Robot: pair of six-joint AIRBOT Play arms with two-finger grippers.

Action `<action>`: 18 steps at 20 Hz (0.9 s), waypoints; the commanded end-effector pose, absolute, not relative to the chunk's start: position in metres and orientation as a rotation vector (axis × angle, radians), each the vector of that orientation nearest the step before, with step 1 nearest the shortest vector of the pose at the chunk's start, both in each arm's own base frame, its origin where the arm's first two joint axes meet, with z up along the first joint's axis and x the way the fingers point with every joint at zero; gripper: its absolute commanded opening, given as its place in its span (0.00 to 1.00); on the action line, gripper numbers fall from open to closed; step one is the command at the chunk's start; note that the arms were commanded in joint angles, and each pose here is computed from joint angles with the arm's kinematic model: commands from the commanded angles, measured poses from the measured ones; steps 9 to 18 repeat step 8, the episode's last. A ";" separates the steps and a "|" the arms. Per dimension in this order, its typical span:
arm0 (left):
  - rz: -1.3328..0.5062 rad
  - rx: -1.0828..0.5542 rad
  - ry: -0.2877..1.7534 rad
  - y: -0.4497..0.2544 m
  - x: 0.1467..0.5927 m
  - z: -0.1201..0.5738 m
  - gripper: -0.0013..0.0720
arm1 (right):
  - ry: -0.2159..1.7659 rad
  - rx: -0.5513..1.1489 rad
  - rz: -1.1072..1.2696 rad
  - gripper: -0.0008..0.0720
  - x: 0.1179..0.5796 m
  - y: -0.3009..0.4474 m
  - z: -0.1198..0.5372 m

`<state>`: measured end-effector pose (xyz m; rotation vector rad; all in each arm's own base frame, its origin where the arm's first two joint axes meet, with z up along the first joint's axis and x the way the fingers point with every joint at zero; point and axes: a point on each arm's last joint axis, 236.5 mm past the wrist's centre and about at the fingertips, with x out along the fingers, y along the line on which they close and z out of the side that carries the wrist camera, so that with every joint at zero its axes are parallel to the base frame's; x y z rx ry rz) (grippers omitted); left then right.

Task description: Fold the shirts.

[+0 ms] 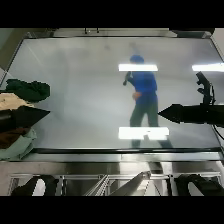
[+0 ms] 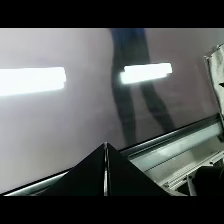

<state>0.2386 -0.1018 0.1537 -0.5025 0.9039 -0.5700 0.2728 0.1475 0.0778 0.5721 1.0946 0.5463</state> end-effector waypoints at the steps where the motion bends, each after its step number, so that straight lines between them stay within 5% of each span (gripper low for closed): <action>1: -0.557 -0.493 0.880 -0.106 0.226 0.146 0.03 | 1.083 0.557 0.575 0.02 0.266 0.160 0.078; 18: -0.554 -0.482 0.856 -0.107 0.225 0.151 0.03 | 1.083 0.557 0.576 0.02 0.266 0.160 0.078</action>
